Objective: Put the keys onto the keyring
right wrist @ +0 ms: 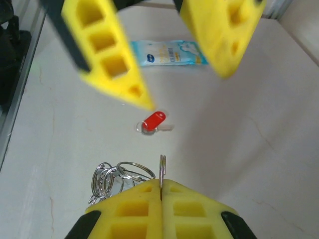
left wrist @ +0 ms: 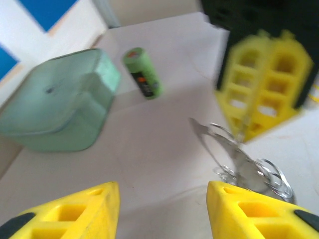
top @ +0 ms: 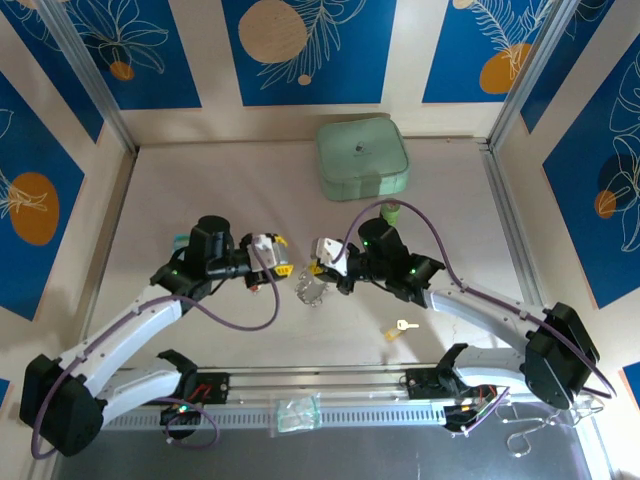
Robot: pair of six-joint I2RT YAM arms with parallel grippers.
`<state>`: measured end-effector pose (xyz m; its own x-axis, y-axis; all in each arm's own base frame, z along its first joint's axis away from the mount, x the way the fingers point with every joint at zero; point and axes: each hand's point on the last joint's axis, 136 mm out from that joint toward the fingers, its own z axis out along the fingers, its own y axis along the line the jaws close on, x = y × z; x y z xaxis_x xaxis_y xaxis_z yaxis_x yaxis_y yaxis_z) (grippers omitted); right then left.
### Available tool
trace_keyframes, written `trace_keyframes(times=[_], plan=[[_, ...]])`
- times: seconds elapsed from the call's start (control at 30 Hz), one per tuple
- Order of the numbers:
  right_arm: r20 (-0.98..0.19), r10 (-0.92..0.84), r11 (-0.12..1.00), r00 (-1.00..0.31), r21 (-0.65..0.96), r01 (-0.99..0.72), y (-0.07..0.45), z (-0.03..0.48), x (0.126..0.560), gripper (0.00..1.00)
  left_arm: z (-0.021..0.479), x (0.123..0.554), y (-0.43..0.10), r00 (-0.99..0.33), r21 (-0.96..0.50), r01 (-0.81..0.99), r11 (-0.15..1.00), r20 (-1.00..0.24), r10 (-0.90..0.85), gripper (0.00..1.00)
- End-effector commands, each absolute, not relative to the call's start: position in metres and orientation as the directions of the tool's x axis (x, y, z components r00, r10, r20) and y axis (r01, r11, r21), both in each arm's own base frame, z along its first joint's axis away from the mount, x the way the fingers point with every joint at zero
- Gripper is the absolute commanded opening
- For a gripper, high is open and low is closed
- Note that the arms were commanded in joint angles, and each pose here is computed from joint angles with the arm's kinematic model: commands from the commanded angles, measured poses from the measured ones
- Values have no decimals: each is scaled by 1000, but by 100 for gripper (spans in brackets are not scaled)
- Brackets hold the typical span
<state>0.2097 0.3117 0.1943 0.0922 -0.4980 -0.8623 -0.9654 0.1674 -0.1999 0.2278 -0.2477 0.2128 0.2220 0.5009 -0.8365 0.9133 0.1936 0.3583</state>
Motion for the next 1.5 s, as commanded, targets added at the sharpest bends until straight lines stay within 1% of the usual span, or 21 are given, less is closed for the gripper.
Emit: trace_keyframes(times=[0.0, 0.1, 0.27, 0.43, 0.6, 0.67, 0.7, 0.73, 0.8, 0.87, 0.9, 0.97, 1.03, 1.13, 1.3, 1.47], plan=[[-838, -531, 96, 126, -207, -974, 312, 198, 203, 0, 221, 205, -265, 375, 418, 908, 17, -831, 410, 48], [-828, -542, 77, 146, -222, -972, 313, 204, 202, 0, 220, 200, -270, 370, 393, 919, -18, -848, 379, 45], [-804, -563, 42, 189, -256, -966, 317, 212, 196, 0, 223, 199, -276, 342, 358, 934, -17, -875, 342, 33], [-796, -568, 25, 207, -268, -963, 325, 215, 196, 0, 221, 198, -278, 323, 336, 942, -26, -881, 346, 26], [-790, -568, 11, 229, -285, -958, 334, 218, 193, 0, 218, 198, -277, 320, 332, 943, -30, -877, 358, 9], [-797, -562, 17, 219, -276, -961, 335, 219, 192, 0, 218, 196, -278, 319, 329, 944, -34, -878, 357, 0], [-807, -555, 30, 203, -263, -964, 334, 220, 193, 0, 217, 196, -277, 316, 326, 945, -33, -878, 360, 0], [-821, -543, 51, 177, -242, -969, 332, 221, 195, 5, 216, 196, -277, 316, 326, 945, -32, -879, 358, 0], [-869, -480, 78, 116, -173, -982, 322, 224, 194, 21, 216, 196, -278, 299, 312, 950, -16, -892, 338, 0], [-925, -377, 95, 52, -95, -991, 310, 225, 191, 27, 221, 195, -281, 268, 285, 958, 22, -925, 270, 0], [-945, -325, 99, 37, -73, -992, 306, 226, 189, 28, 224, 194, -283, 251, 266, 963, 40, -942, 222, 0], [-962, -272, 109, 37, -69, -992, 301, 220, 185, 29, 230, 192, -285, 211, 222, 972, 70, -967, 143, 0], [-969, -244, 140, 40, -76, -987, 298, 216, 186, 29, 231, 187, -286, 173, 179, 982, 63, -981, 92, 0], [-975, -220, 171, 46, -85, -982, 296, 214, 189, 28, 228, 183, -286, 141, 146, 987, 61, -987, 79, 0], [-973, -228, 160, 43, -81, -984, 299, 207, 189, 27, 222, 181, -285, 142, 148, 987, 57, -985, 93, 0], [-974, -215, 142, 73, -105, -984, 304, 215, 186, 25, 221, 180, -287, 139, 143, 989, 41, -986, 91, 0]])
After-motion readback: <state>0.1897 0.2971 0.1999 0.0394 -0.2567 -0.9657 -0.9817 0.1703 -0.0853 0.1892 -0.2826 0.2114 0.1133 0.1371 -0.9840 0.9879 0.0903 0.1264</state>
